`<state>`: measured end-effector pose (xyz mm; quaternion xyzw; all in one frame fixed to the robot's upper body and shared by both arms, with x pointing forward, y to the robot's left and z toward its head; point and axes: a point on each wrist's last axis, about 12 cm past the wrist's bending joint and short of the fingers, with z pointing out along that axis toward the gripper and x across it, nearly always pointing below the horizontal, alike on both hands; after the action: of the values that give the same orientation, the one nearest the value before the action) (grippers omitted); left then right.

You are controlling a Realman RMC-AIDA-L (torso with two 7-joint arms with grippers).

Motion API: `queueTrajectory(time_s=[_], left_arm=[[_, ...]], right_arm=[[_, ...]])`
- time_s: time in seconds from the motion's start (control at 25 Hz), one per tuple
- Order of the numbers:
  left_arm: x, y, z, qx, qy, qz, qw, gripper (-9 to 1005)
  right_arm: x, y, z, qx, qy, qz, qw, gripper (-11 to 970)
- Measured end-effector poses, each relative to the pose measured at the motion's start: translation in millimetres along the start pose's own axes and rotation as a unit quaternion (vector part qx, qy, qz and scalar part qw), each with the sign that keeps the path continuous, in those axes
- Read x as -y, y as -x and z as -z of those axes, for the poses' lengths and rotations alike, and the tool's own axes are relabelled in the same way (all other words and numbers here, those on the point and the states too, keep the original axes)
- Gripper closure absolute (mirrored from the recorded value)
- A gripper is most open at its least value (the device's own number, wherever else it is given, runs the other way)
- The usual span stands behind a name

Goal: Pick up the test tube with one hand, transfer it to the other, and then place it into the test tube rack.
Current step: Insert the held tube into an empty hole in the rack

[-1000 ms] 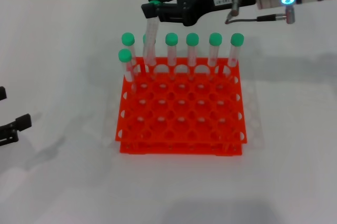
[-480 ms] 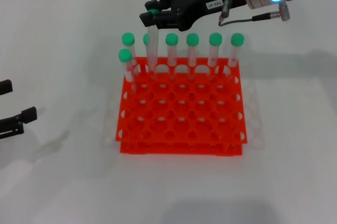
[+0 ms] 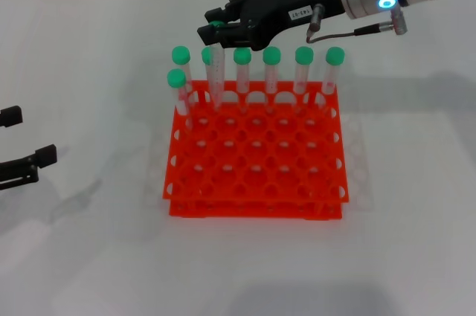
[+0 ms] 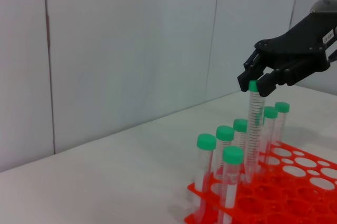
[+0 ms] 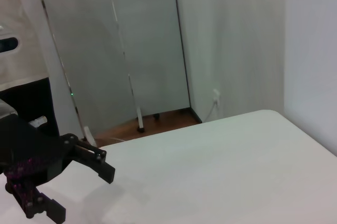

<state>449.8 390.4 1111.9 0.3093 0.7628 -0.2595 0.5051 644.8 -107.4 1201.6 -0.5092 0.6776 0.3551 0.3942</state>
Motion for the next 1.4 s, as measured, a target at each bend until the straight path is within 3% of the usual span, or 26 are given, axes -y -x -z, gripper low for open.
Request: queueTrajectory(time_s=[1.4], left_arm=[[-3.0, 1.3, -9.2, -0.007, -0.005, -0.005, 1.0, 102]], right_arm=[[-7.2, 4.4, -21.1, -0.028, 0.001, 0.018, 0.999, 653]])
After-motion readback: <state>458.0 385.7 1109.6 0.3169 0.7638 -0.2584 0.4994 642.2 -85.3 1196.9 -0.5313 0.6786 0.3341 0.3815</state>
